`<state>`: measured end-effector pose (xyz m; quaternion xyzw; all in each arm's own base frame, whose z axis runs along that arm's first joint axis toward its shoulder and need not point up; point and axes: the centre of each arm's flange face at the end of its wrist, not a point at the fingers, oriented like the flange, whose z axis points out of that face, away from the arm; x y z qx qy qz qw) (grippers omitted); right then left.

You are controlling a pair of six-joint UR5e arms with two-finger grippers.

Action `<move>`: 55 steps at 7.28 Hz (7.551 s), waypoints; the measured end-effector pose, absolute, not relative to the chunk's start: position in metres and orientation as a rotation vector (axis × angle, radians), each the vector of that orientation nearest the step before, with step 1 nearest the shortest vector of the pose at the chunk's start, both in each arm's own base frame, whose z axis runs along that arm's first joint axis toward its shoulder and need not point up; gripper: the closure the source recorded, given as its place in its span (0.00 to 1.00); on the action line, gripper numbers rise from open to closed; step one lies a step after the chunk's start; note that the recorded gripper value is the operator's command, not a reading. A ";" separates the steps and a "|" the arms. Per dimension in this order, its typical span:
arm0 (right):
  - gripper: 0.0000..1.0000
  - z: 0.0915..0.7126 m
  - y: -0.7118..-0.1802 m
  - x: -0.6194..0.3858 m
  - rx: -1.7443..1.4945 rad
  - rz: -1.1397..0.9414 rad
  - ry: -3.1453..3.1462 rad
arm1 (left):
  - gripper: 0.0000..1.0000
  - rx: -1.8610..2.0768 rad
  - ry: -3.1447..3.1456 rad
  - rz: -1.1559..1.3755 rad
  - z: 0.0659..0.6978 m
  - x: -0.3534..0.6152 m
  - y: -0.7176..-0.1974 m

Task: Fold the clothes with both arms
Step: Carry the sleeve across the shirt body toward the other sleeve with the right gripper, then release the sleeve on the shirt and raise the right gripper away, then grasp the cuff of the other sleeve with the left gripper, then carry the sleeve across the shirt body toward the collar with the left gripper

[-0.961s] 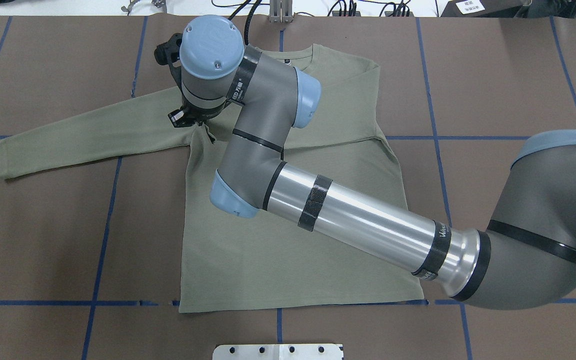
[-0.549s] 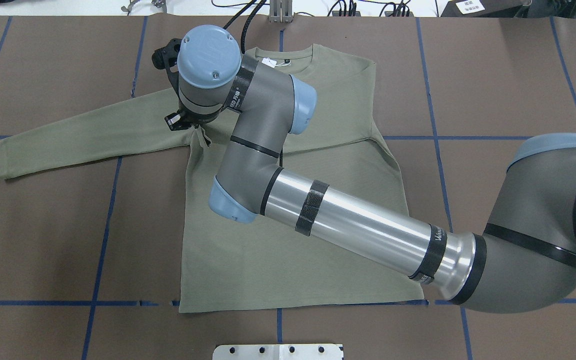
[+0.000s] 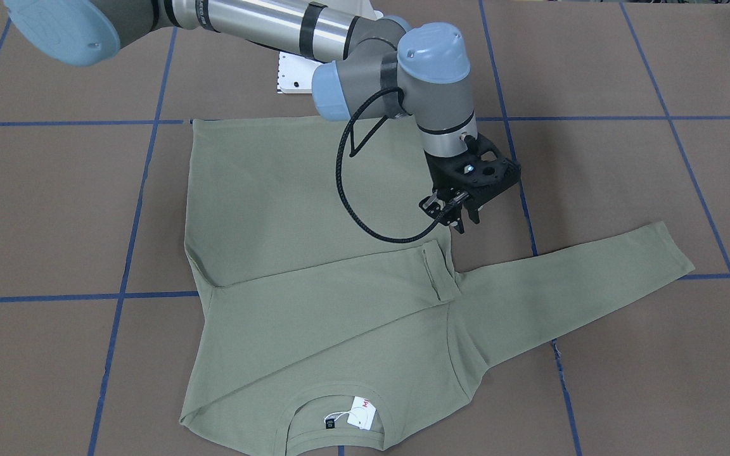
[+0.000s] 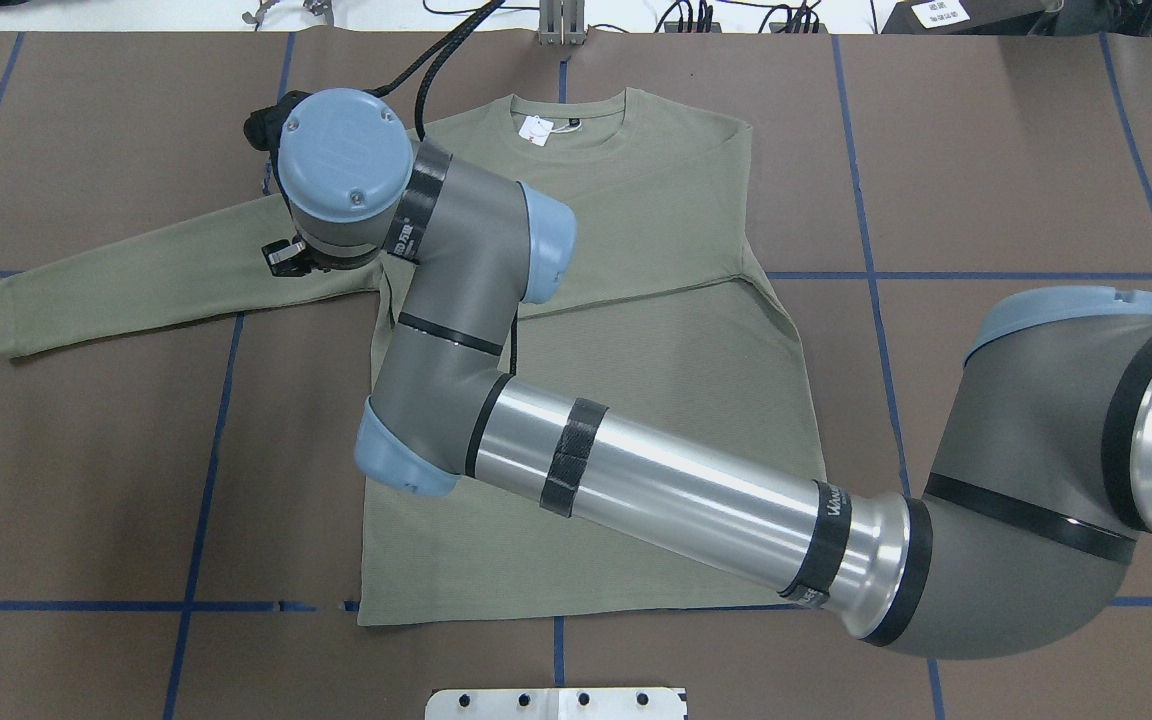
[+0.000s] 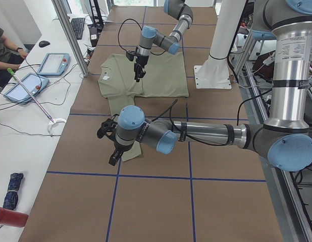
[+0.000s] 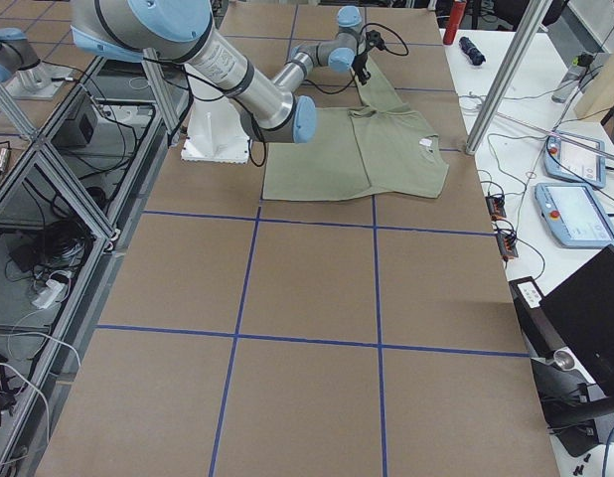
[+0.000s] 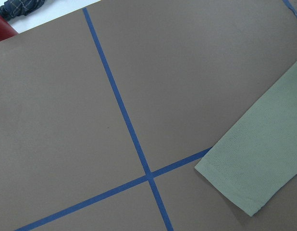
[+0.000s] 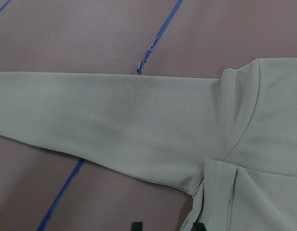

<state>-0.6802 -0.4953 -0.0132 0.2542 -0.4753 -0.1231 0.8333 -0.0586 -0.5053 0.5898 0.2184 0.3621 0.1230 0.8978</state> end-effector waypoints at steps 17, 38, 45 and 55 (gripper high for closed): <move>0.00 0.333 -0.561 -0.238 0.118 -0.212 -0.751 | 0.02 0.286 0.778 -0.346 0.659 0.181 -0.496; 0.00 0.325 -0.561 -0.217 0.121 -0.193 -0.787 | 0.66 0.246 0.758 -0.340 0.679 0.198 -0.498; 0.00 0.326 -0.561 -0.204 0.120 -0.176 -0.799 | 1.00 0.263 0.804 -0.319 0.647 0.193 -0.485; 0.00 0.418 -0.532 -0.148 0.058 -0.159 -0.736 | 1.00 0.126 0.979 -0.373 0.242 0.340 -0.628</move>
